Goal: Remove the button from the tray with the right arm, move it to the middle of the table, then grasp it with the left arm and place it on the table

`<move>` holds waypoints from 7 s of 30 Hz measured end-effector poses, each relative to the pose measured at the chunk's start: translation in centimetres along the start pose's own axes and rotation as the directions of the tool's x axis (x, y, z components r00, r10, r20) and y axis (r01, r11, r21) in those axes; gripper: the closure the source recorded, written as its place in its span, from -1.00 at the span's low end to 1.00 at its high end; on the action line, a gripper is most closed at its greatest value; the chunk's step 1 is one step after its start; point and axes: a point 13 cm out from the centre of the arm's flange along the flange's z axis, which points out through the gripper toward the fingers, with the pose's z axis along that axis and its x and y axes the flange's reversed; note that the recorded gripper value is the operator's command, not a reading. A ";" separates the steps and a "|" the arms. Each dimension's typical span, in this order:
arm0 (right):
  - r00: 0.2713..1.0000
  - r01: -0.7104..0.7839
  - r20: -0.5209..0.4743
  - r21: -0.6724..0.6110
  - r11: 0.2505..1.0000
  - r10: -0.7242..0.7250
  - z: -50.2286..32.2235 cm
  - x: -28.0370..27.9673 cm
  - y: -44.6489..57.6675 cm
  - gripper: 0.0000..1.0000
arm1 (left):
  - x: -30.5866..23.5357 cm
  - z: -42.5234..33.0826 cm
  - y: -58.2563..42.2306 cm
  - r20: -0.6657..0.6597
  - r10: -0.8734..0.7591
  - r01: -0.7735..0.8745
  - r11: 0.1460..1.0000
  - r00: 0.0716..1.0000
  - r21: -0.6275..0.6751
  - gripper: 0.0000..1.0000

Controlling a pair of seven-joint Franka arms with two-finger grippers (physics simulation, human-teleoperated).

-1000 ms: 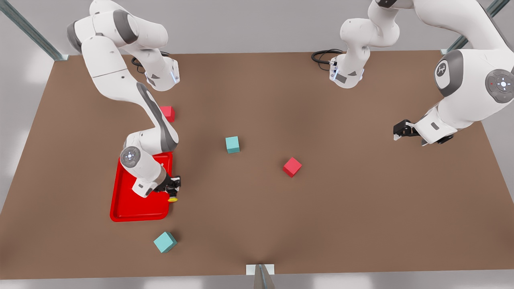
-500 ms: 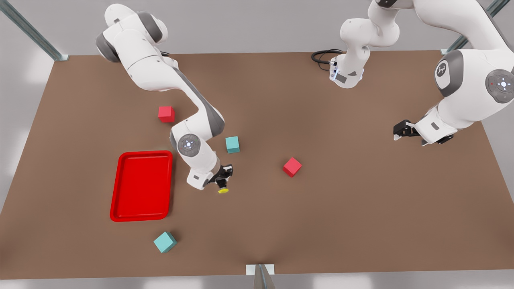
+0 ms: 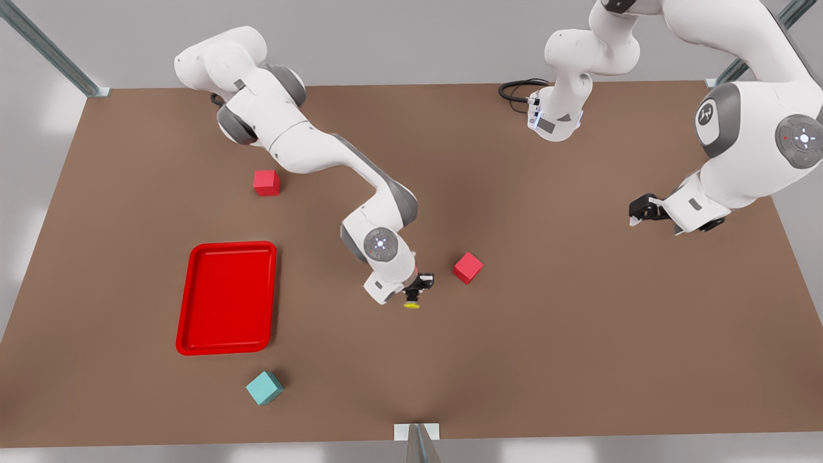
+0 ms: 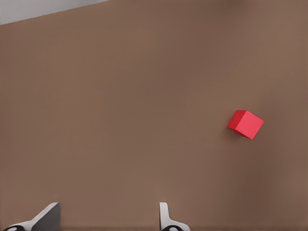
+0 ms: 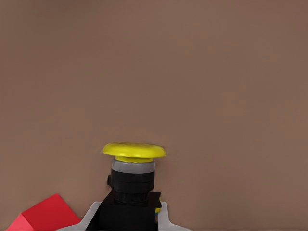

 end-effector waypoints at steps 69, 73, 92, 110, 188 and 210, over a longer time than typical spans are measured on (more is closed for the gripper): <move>0.975 -0.192 0.146 0.177 0.965 0.167 -41.1 -5.2 -40.8 -1.00 | -19.5 37.5 -43.2 0.230 -0.158 0.110 0.972 0.960 0.208 -1.00; 0.977 -0.183 0.143 0.178 0.967 0.158 -41.1 -5.2 -40.9 -1.00 | -17.7 38.7 -42.3 0.173 -0.108 0.088 0.989 0.979 0.118 -1.00; 0.982 -0.152 0.137 0.185 0.971 0.128 -41.0 -5.1 -40.7 -1.00 | -15.7 42.0 -43.5 0.058 -0.142 0.136 0.987 0.988 0.090 -1.00; 0.984 -0.138 0.134 0.188 0.973 0.114 -41.0 -5.1 -40.4 -1.00 | -16.6 42.2 -44.8 0.092 -0.160 0.149 0.982 0.983 0.114 -0.55; 0.985 -0.132 0.134 0.190 0.973 0.108 -41.0 -5.1 -40.3 -1.00 | -24.3 36.8 -31.1 0.979 -0.201 0.698 0.707 0.038 0.118 0.11; 0.985 -0.133 0.133 0.190 0.973 0.108 -41.0 -5.1 -40.3 -1.00 | -24.9 38.3 -31.1 0.974 -0.209 0.590 0.777 -0.088 0.220 -0.96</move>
